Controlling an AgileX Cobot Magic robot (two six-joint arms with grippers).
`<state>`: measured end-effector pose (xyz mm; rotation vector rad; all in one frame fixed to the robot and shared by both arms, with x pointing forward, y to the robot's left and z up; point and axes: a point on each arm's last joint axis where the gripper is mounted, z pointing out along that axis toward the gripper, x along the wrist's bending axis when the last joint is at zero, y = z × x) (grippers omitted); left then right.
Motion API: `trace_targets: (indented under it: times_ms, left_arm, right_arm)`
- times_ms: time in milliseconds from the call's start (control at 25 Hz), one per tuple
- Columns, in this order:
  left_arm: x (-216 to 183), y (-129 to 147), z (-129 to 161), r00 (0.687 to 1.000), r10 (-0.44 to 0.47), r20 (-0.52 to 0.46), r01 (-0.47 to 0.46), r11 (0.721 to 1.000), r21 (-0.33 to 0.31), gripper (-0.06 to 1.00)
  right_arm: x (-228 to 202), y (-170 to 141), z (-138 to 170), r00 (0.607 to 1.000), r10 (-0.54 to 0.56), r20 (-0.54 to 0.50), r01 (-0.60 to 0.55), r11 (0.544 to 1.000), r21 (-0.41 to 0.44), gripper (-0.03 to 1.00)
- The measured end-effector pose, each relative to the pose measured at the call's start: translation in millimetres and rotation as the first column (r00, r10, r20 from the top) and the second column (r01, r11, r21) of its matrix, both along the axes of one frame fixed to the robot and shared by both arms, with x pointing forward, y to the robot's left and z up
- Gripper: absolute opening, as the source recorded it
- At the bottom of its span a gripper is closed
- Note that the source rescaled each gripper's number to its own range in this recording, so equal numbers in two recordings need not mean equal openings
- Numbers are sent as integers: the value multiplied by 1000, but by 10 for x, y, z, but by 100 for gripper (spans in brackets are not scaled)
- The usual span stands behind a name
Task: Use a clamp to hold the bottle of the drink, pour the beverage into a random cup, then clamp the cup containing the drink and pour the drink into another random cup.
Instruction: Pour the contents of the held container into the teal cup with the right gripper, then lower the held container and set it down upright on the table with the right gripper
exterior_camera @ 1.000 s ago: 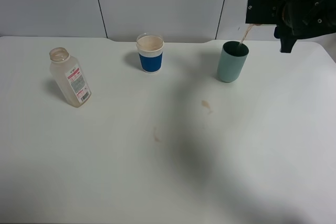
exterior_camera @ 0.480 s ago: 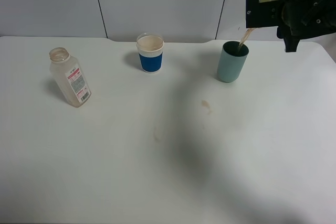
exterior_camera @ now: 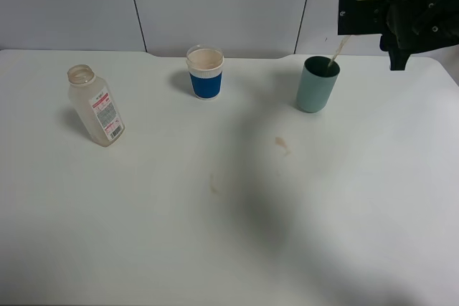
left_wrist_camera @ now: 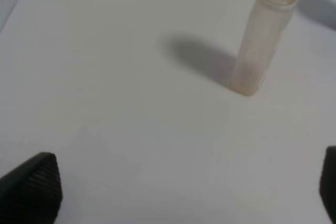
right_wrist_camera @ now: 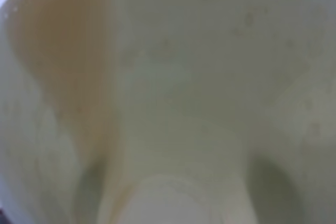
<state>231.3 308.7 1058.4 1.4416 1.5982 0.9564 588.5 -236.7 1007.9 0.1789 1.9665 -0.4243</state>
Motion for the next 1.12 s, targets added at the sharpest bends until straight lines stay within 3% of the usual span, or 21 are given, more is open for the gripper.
trace_targets:
  times_ms: [160,320,400,520,680,920,1120]
  left_arm:
    - [0,0,0,1000,0,0,0,1000,0,100]
    - [0,0,0,1000,0,0,0,1000,0,100]
    - [0,0,0,1000,0,0,0,1000,0,100]
    - [0,0,0,1000,0,0,0,1000,0,100]
    - [0,0,0,1000,0,0,0,1000,0,100]
    - [0,0,0,1000,0,0,0,1000,0,100]
    - [0,0,0,1000,0,0,0,1000,0,100]
  right_arm:
    - [0,-10,10,986,-130,105,101,964,248,2]
    - [5,-6,17,944,-282,171,157,840,520,2]
    - [6,0,14,927,-330,177,162,780,604,2]
    - [8,9,9,913,-369,176,161,720,675,2]
    - [-5,58,0,908,-384,166,160,685,711,2]
    - [-114,364,9,936,-343,79,135,557,820,2]
    - [-282,662,183,970,-238,54,62,452,890,2]
